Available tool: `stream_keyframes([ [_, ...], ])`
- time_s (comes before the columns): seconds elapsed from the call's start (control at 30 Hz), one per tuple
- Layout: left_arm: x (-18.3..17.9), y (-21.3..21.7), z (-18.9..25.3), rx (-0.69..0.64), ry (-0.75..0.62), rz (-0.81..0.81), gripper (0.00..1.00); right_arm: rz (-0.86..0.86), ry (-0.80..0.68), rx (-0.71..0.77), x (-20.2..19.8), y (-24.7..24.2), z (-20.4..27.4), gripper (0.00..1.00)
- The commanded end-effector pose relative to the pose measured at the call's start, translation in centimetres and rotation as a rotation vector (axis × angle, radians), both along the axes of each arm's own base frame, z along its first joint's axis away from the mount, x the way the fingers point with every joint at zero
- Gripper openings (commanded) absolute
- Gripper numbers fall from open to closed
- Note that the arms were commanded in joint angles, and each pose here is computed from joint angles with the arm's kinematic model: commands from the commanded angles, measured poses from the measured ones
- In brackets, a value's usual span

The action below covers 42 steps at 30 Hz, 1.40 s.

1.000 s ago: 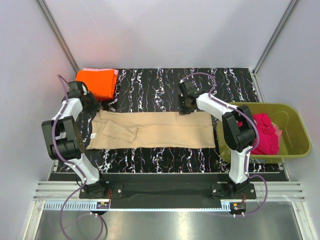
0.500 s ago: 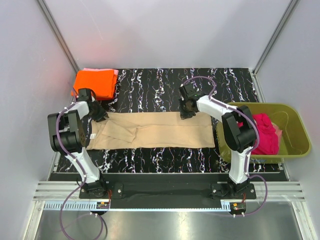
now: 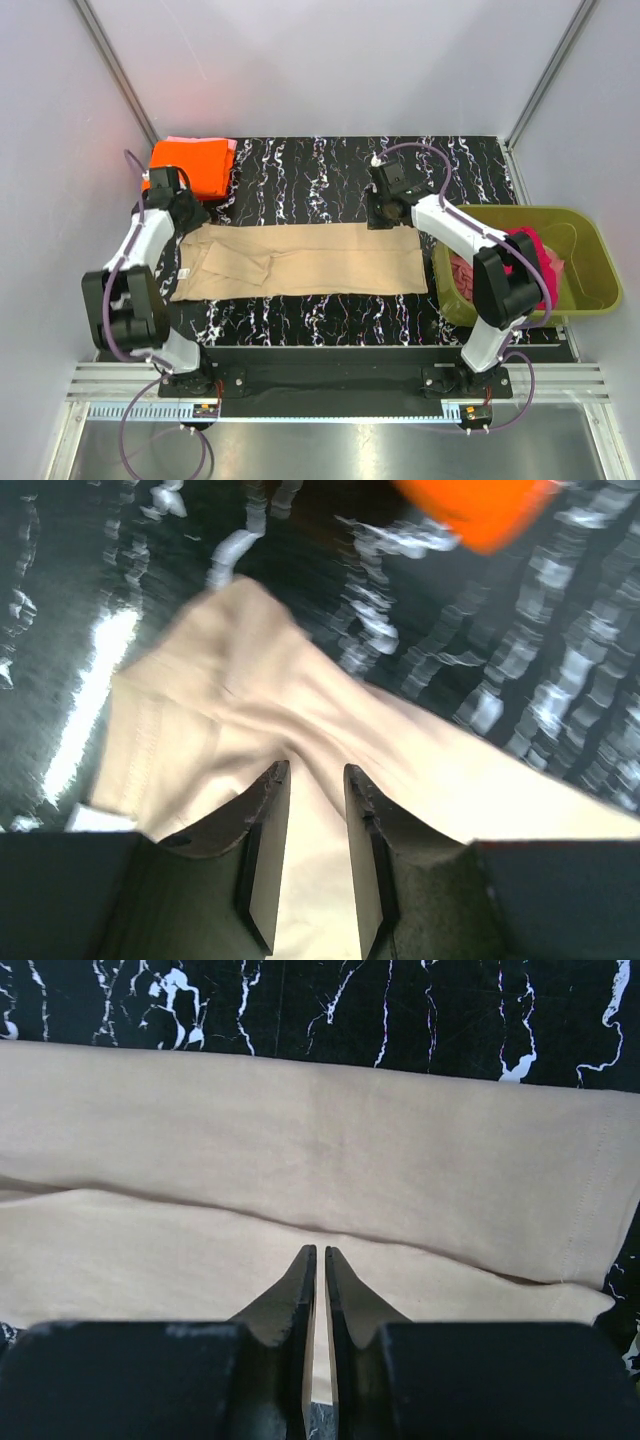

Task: Fold and stack the t-shirts
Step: Fold the tshirt

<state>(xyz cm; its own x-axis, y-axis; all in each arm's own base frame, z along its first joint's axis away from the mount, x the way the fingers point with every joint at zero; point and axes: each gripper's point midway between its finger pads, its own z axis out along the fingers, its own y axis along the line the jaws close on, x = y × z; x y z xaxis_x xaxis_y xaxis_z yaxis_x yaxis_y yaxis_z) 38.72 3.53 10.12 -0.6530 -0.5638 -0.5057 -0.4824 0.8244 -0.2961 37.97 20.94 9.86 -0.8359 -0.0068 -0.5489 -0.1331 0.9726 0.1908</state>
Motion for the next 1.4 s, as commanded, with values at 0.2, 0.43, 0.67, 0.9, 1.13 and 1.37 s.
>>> stream_keyframes([
  [0.2, -5.3, -13.2, 0.2, -0.259, -0.08, -0.344, 0.33, 0.013, 0.039, 0.076, -2.6, 0.3, 0.4, 0.08],
  [0.43, -8.0, -16.2, -4.7, -0.274, 0.022, -0.387, 0.33, 0.013, 0.039, 0.107, -3.6, 0.5, 1.0, 0.06],
  [0.67, -8.2, -16.7, -7.8, -0.282, 0.075, -0.383, 0.33, 0.011, 0.03, 0.101, -3.6, 0.2, 1.1, 0.05],
  [0.9, -7.5, -16.3, -3.4, -0.243, 0.019, -0.372, 0.34, 0.016, 0.014, 0.107, -3.5, 0.3, 1.7, 0.05],
  [1.13, -6.2, -13.1, 0.4, -0.074, -0.029, -0.28, 0.35, -0.016, -0.007, 0.003, -3.6, -1.8, 0.8, 0.07],
  [1.37, -5.8, -12.8, -1.3, -0.065, -0.029, -0.247, 0.35, -0.05, 0.015, -0.113, -3.1, -3.6, -2.4, 0.06],
])
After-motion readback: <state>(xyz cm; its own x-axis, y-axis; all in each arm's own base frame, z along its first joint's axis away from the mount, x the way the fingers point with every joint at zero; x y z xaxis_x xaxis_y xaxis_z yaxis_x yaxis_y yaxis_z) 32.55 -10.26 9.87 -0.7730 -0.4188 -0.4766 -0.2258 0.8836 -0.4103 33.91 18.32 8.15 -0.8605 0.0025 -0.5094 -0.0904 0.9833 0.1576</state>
